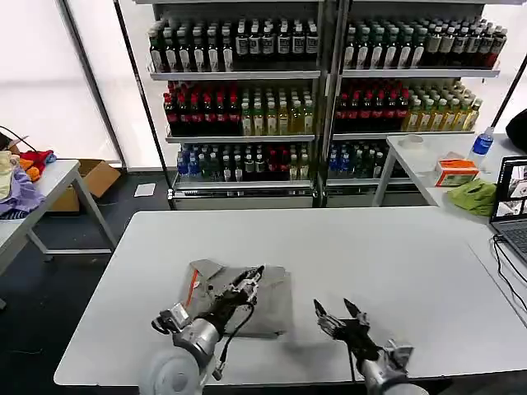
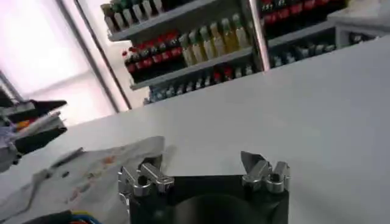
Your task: Fold and organize the clothes.
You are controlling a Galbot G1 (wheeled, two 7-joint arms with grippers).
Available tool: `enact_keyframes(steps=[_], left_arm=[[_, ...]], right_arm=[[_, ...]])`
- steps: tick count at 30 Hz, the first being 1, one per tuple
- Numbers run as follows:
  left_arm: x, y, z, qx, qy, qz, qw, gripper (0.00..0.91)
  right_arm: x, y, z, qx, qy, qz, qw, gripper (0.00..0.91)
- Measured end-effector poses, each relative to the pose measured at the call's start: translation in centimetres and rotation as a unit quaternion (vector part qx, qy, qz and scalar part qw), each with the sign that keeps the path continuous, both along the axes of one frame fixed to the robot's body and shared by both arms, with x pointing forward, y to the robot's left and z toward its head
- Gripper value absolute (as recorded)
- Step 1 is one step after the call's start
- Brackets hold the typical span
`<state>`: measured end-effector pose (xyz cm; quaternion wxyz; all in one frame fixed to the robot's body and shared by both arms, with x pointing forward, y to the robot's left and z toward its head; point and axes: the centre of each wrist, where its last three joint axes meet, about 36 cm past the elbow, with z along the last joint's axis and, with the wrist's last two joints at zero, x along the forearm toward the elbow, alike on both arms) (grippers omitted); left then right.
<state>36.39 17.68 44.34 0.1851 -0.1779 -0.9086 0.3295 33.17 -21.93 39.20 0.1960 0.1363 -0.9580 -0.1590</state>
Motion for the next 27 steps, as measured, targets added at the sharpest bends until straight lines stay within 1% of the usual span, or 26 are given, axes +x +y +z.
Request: enact_keyframes(steps=[5,6,7,8,12,15,18,23,27], left_arm=[[-0.5,2.4,1.8,0.004,-0.029,0.027,0.999,0.907],[-0.7,2.7,2.1,0.004,-0.033,0.031,0.999,0.907],[-0.8,2.9,2.3,0.004,-0.036,0.034,0.999,0.907],[-1.0,3.1,2.5,0.004,-0.039,0.037,0.999,0.907],[-1.3,3.8,3.4,0.004,-0.052,0.050,0.997,0.907],[-1.4,4.4,3.9,0.007,-0.059,0.058,0.997,0.907],[-1.4,4.8,4.2,0.009,-0.063,0.065,0.996,0.907],[-1.7,5.3,4.6,0.011,-0.067,0.073,0.995,0.907],[-1.7,5.8,4.7,0.012,-0.069,0.079,0.994,0.907]], right_arm=[[3.0,3.6,-1.2,0.029,0.027,0.024,0.999,0.907],[3.4,4.2,-1.4,0.033,0.033,0.029,0.998,0.635],[3.8,4.9,-1.6,0.037,0.039,0.035,0.998,0.101],[4.1,5.6,-1.8,0.040,0.043,0.039,0.997,0.000],[5.0,7.8,-2.3,0.052,0.057,0.059,0.995,0.000],[5.4,8.6,-2.4,0.059,0.066,0.066,0.994,0.000],[5.5,9.1,-2.4,0.074,0.074,0.072,0.992,0.000],[5.5,8.8,-2.3,0.103,0.082,0.074,0.989,0.000],[5.6,7.6,-1.8,0.114,0.083,0.070,0.988,0.000]])
